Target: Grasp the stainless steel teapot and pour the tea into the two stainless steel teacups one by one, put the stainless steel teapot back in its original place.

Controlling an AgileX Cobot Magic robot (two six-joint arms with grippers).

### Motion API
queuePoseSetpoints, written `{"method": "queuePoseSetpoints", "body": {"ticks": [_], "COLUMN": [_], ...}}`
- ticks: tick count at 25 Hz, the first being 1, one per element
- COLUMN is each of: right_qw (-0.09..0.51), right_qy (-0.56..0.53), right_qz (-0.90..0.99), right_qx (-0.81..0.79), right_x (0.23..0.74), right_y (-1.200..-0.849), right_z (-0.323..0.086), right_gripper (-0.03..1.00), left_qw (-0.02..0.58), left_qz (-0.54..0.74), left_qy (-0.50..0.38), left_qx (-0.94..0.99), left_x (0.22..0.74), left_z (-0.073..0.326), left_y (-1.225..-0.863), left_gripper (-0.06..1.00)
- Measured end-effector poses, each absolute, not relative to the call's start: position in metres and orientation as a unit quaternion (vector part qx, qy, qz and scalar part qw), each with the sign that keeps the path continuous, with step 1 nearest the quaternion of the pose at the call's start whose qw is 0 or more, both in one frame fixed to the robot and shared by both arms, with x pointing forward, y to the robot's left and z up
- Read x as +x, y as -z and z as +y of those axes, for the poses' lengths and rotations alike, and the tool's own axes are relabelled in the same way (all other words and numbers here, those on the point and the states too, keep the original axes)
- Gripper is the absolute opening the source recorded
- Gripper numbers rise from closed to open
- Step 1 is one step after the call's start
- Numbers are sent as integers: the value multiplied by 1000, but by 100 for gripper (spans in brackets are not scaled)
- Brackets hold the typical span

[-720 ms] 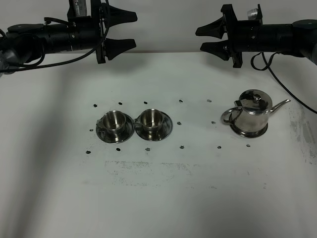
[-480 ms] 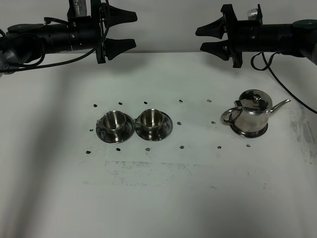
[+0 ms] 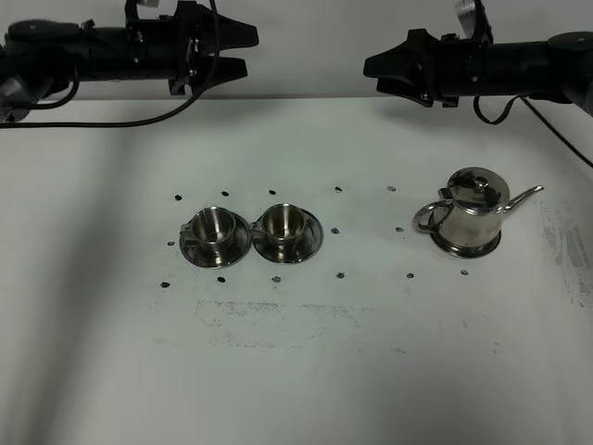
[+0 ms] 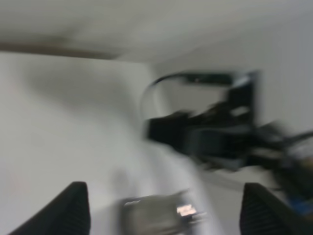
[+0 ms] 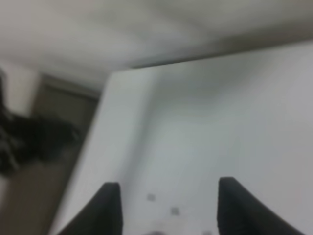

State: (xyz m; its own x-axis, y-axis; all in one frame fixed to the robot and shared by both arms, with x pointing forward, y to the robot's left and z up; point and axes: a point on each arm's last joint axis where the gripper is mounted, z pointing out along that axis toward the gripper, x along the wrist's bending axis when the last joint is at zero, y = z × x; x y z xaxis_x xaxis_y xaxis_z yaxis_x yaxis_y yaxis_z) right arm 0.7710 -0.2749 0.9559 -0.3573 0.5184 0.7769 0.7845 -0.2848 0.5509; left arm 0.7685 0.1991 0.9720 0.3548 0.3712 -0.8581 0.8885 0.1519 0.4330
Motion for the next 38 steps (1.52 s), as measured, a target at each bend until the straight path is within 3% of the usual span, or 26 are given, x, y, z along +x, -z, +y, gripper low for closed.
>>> {"method": "queuePoseSetpoints", "body": {"ticks": [5, 10, 14, 18, 22, 27, 31, 38], "right_qw": [-12, -59, -111, -196, -200, -191, -226, -239], "right_qy": [545, 440, 345, 303, 296, 314, 348, 354], "right_qz": [-659, -712, -742, -744, -732, -723, -715, -730], "right_qx": [-519, -544, -564, -563, -581, -585, -563, -533], "right_x": [770, 760, 744, 712, 673, 638, 600, 551], "right_y": [-985, -996, -1025, -1099, -1151, -1160, -1167, -1146], "right_z": [-283, -293, -307, -317, -316, -310, -299, -276], "right_gripper": [44, 44, 44, 44, 44, 42, 42, 42], "left_qw": [454, 318, 317, 300, 295, 310, 326, 344], "left_qz": [486, 496, 492, 480, 480, 470, 465, 471], "left_qy": [59, -80, -141, -225, -255, -303, -332, -343], "left_qx": [744, 804, 798, 793, 786, 769, 753, 736], "left_x": [773, 767, 753, 716, 670, 619, 578, 522], "left_z": [198, 203, 211, 226, 236, 246, 252, 260], "left_y": [-1004, -1026, -1069, -1124, -1143, -1136, -1139, -1152], "left_gripper": [57, 56, 54, 52, 49, 45, 44, 44]}}
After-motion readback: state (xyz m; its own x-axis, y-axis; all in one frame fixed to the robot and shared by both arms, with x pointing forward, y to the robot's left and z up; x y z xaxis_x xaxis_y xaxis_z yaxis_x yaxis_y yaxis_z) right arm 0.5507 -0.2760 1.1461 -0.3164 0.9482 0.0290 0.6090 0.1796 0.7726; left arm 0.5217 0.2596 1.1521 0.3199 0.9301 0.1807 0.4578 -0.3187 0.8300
